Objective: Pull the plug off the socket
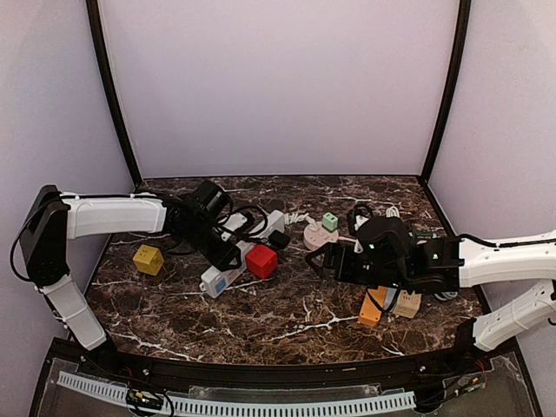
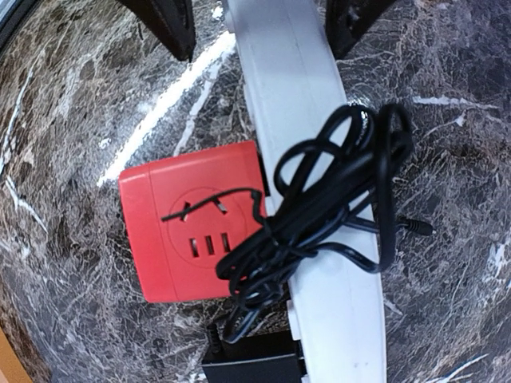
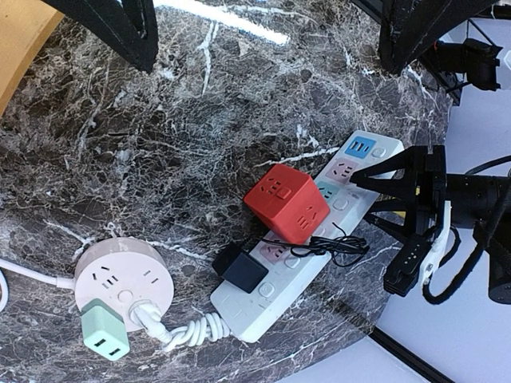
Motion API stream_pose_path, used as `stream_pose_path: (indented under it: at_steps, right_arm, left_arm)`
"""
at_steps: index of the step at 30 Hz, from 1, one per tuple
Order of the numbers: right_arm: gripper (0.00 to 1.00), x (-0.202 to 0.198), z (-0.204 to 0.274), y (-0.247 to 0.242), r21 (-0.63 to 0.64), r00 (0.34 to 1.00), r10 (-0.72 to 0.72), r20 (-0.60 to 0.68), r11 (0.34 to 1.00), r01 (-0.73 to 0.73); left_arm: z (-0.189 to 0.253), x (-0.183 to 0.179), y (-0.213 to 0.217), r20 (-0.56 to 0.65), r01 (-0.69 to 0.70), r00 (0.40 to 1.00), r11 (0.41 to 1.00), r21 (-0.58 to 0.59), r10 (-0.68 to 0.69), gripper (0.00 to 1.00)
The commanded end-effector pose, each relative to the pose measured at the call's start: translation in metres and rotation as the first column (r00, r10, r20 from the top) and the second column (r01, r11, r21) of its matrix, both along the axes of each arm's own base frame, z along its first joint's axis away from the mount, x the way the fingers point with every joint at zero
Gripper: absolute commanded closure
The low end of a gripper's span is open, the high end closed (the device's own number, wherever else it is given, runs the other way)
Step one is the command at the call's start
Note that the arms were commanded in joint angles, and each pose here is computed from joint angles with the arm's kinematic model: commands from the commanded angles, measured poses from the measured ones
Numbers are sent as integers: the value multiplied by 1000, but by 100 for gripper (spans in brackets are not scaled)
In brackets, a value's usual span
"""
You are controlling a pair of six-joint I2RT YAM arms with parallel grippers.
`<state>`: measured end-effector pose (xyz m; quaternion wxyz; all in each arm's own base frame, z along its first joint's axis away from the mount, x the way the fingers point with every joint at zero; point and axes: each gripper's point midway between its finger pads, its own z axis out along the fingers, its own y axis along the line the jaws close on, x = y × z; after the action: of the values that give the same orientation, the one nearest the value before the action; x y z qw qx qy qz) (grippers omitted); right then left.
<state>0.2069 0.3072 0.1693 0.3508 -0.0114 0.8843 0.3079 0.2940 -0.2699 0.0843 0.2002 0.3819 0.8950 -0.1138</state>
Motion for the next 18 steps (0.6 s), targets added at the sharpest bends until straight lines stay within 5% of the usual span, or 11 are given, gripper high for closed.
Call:
stream_pose_path:
  at_steps: [1, 9, 18]
  right_arm:
    - [10, 4, 10, 1, 20, 1000, -17, 9, 1000, 17]
    - [10, 5, 6, 3, 12, 1000, -14, 1, 1000, 14]
    - [9, 2, 0, 9, 57, 1000, -12, -28, 998, 14]
  left_arm:
    - [1, 5, -1, 22, 4, 1000, 1000, 23, -5, 50]
    - [-9, 6, 3, 8, -18, 1000, 999, 50, 18, 61]
    - [-2, 5, 0, 1, -51, 999, 999, 15, 51, 99]
